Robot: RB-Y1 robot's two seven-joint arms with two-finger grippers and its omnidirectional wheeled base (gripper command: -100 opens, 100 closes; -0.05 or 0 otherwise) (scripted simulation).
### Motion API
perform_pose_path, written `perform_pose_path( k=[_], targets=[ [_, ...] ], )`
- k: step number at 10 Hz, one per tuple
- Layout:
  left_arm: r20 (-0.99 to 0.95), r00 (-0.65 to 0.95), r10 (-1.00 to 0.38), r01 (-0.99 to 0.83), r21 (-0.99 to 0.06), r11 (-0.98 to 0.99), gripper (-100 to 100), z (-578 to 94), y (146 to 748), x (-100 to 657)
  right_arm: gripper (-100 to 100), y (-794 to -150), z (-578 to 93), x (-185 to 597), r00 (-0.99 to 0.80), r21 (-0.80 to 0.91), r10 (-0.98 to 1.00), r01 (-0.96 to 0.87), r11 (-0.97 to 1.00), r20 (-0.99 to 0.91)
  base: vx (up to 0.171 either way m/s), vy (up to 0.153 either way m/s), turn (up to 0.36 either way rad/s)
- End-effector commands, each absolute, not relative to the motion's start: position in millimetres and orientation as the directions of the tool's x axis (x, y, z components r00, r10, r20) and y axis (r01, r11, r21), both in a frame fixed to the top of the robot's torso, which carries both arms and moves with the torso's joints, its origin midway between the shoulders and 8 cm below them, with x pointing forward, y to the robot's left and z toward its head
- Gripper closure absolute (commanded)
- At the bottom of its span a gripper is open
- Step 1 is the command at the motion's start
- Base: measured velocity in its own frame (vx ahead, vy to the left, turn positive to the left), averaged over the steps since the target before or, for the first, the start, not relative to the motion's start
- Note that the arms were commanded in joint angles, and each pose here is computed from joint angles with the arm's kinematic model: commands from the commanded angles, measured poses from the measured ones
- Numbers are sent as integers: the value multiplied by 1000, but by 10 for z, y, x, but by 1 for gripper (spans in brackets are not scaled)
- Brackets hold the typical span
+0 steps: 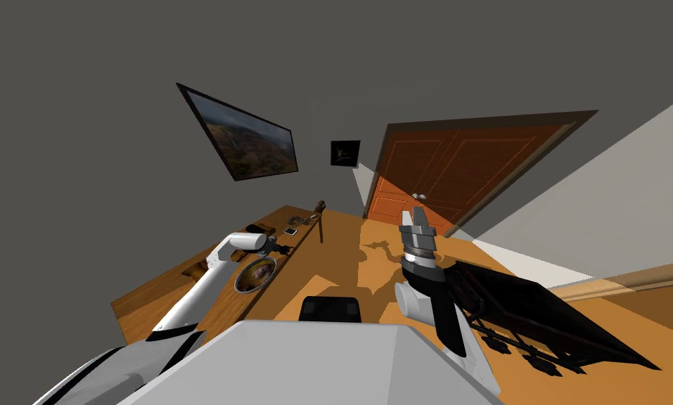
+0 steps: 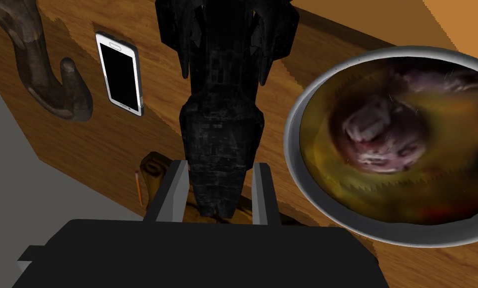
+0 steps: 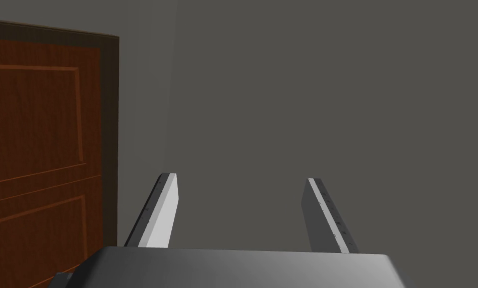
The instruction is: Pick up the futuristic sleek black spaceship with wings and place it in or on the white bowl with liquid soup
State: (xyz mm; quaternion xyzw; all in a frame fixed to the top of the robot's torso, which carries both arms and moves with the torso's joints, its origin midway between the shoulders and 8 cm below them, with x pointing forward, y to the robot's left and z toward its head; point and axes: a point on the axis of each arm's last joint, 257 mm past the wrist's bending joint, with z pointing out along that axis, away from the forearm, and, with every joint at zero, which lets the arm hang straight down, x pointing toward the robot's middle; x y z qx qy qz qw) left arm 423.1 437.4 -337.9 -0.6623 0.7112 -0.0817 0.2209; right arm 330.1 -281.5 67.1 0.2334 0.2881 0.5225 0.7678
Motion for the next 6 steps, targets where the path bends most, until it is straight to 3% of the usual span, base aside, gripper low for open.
perform_pose_path(
  k=[1,3,6],
  targets=[
    [-196,-39,-980,-900,-418,120,100,-3305,4264,4250,0,-2815,671,3301,288,659,937,-668,345,-199,-103,41,32],
    [-183,-67,-981,-895,-422,140,100,-3289,4118,4227,0,-2815,671,3301,288,659,937,-668,345,-199,-106,97,58],
    [-160,-115,-980,-892,-417,173,100,-3358,3887,4127,0,-2816,670,3301,288,659,937,-668,345,-199,-23,123,76]
  ],
)
